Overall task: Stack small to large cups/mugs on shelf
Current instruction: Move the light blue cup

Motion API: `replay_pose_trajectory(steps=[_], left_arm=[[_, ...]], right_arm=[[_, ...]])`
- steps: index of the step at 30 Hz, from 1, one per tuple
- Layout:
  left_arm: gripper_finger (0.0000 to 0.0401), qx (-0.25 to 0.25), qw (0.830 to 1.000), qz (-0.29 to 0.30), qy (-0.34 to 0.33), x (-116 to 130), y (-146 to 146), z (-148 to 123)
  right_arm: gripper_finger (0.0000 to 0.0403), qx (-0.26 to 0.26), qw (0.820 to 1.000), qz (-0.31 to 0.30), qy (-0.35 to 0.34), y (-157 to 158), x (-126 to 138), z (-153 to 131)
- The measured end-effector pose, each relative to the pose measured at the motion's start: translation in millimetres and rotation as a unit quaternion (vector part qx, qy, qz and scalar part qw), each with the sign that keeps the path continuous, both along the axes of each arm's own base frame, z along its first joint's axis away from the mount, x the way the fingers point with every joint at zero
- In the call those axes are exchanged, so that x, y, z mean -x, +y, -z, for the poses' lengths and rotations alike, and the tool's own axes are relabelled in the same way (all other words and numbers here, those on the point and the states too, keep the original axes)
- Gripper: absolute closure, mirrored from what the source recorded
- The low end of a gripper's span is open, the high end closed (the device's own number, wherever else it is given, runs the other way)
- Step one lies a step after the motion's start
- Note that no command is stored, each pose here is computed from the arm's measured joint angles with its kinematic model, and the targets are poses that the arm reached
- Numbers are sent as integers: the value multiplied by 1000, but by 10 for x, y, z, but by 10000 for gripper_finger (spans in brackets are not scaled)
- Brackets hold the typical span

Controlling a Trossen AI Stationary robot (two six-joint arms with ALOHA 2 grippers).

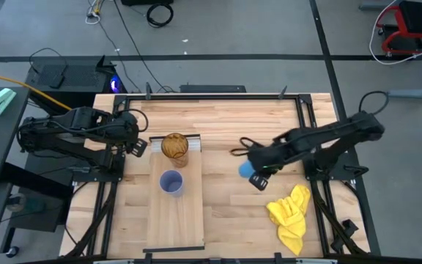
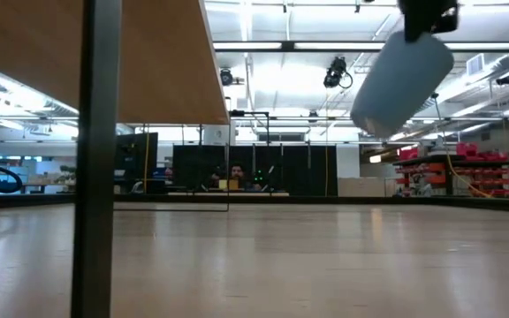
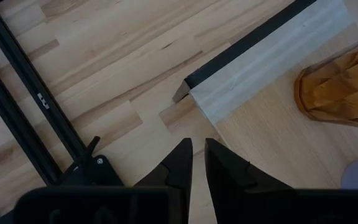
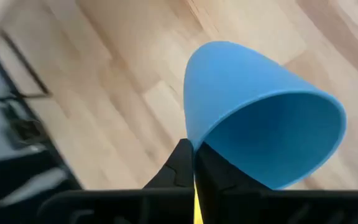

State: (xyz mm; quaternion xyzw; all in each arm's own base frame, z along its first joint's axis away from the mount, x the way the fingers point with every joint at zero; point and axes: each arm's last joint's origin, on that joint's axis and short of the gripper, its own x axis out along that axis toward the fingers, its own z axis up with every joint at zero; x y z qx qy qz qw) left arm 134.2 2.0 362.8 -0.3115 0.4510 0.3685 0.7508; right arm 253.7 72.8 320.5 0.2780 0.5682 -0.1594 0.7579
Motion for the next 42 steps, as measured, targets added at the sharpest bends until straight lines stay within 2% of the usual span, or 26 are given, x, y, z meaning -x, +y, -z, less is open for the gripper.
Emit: replay_pose_trajectory(steps=[8, 15, 26, 42], left_arm=[[349, 0, 1000, 0, 0, 0, 0, 0], [351, 0, 1000, 0, 0, 0, 0, 0], [351, 0, 1000, 0, 0, 2, 1, -1], [351, -1, 1000, 1, 0, 1, 0, 0]], right_arm=[[402, 35, 994, -81, 67, 30, -439, 203], [402, 48, 974, -168, 144, 171, -695, 513], [402, 77, 946, -225, 218, 275, -773, 800], [403, 95, 932, -271, 221, 321, -762, 823]])
